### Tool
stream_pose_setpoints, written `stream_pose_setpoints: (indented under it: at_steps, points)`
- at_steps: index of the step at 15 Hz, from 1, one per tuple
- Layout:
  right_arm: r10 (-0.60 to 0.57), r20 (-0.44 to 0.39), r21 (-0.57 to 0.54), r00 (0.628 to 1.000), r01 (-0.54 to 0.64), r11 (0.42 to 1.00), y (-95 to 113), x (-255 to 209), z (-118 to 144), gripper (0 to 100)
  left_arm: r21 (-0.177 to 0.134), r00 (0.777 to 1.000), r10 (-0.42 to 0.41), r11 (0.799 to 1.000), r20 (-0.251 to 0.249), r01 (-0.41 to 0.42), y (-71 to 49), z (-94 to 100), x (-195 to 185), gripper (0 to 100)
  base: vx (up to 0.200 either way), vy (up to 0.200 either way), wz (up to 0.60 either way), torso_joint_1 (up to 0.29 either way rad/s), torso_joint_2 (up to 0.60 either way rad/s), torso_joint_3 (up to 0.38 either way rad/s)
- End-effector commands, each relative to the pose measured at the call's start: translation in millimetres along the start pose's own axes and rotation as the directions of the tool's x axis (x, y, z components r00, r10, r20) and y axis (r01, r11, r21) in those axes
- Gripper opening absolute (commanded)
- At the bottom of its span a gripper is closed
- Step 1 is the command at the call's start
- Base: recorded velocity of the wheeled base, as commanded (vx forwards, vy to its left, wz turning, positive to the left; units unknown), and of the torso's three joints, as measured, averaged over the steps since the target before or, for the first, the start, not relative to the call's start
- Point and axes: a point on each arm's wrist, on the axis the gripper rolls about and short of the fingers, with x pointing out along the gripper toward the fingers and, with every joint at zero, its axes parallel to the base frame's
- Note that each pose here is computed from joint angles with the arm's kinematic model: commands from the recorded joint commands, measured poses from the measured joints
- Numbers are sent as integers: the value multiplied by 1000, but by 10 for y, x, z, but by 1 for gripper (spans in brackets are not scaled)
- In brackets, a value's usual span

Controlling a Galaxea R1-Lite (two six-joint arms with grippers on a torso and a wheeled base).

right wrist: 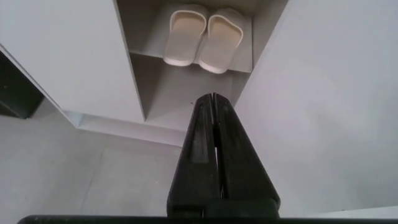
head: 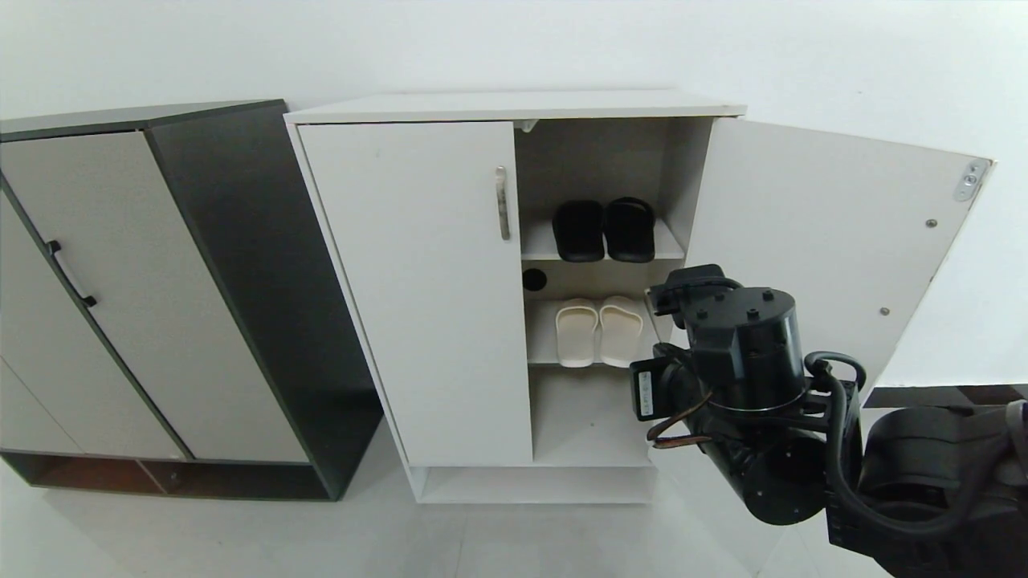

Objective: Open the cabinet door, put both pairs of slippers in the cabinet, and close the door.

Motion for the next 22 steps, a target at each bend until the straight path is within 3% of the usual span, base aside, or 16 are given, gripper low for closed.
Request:
stream_pose_setpoints:
  at_steps: [1,6,22]
  points:
    - [-1,-5,-5,1000,1,1000,10,12,-21,0,0,1000,0,1000,-1,0,0,1,1,0,0,0,0,0,0,0]
    - [-3,-10,-9,1000,3,1000,18,31,-38,0,0,1000,0,1000,-1,0,0,1,1,0,0,0,0,16,-150,-234]
    - [-12,-12,-15,1000,12,1000,-3,53,-43,0,0,1000,-2,1000,-1,2,0,1,1,0,0,0,0,129,-489,-331]
